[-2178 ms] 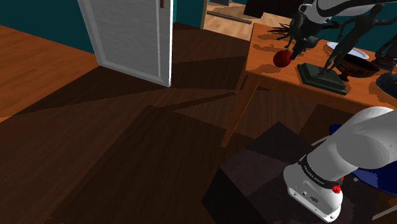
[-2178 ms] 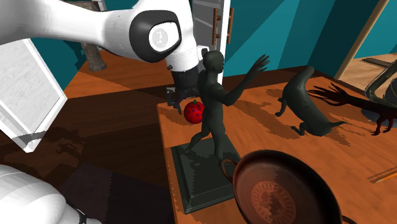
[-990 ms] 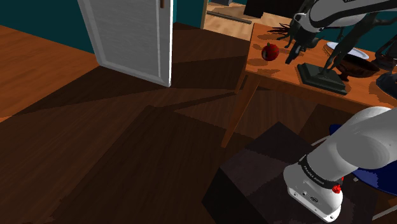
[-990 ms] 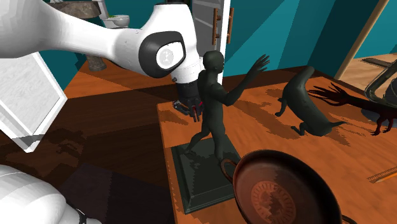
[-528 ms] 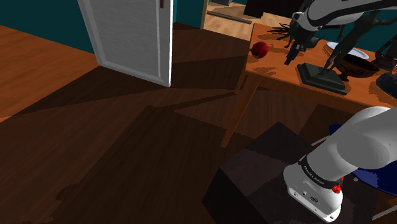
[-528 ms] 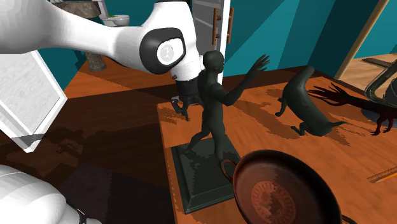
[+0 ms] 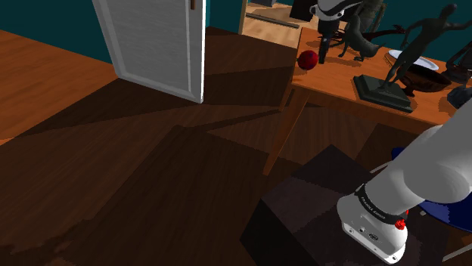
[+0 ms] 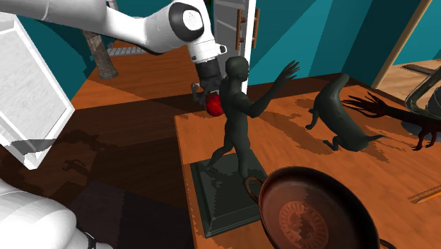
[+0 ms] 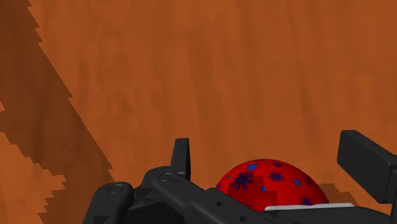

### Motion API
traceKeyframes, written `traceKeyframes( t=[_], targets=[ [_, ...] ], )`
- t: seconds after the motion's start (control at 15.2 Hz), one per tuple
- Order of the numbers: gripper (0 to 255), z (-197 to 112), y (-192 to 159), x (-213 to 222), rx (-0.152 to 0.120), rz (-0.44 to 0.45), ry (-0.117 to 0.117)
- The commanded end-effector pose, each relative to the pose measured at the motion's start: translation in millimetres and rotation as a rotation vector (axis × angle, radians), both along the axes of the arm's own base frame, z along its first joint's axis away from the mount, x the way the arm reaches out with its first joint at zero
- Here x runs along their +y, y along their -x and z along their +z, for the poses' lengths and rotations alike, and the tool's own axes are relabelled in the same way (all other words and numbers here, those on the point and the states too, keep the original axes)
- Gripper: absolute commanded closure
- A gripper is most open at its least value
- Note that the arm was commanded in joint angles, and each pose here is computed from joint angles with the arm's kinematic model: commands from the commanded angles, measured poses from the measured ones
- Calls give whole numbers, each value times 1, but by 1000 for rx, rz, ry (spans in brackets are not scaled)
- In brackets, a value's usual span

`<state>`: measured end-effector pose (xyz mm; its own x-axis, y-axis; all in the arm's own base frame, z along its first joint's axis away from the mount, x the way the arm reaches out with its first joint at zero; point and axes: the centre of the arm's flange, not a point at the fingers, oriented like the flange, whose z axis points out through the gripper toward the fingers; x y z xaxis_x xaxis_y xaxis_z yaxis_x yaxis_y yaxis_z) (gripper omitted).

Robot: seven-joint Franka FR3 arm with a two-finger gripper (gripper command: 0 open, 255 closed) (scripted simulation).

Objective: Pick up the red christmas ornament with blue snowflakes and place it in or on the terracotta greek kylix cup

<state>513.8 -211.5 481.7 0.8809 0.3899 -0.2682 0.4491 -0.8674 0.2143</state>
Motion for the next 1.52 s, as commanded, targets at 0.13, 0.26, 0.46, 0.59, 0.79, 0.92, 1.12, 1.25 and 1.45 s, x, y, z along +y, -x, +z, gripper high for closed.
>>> traceKeyframes(
  t=[0.13, 0.26, 0.46, 0.59, 0.79, 0.92, 1.12, 1.25, 1.45],
  targets=[
    [0, -11, -69, 26, 131, -4, 95],
    [0, -20, -103, 40, 196, -6, 141],
    [0, -32, -111, 40, 220, -6, 158],
    [0, -41, -108, 35, 220, -6, 158],
    [0, -54, -102, 28, 220, -6, 158],
    [0, -56, -101, 26, 220, -6, 158],
    [0, -56, -101, 26, 220, -6, 158],
    [0, -56, -101, 26, 220, -6, 158],
    [255, -56, -101, 26, 220, -6, 158]
  ],
)
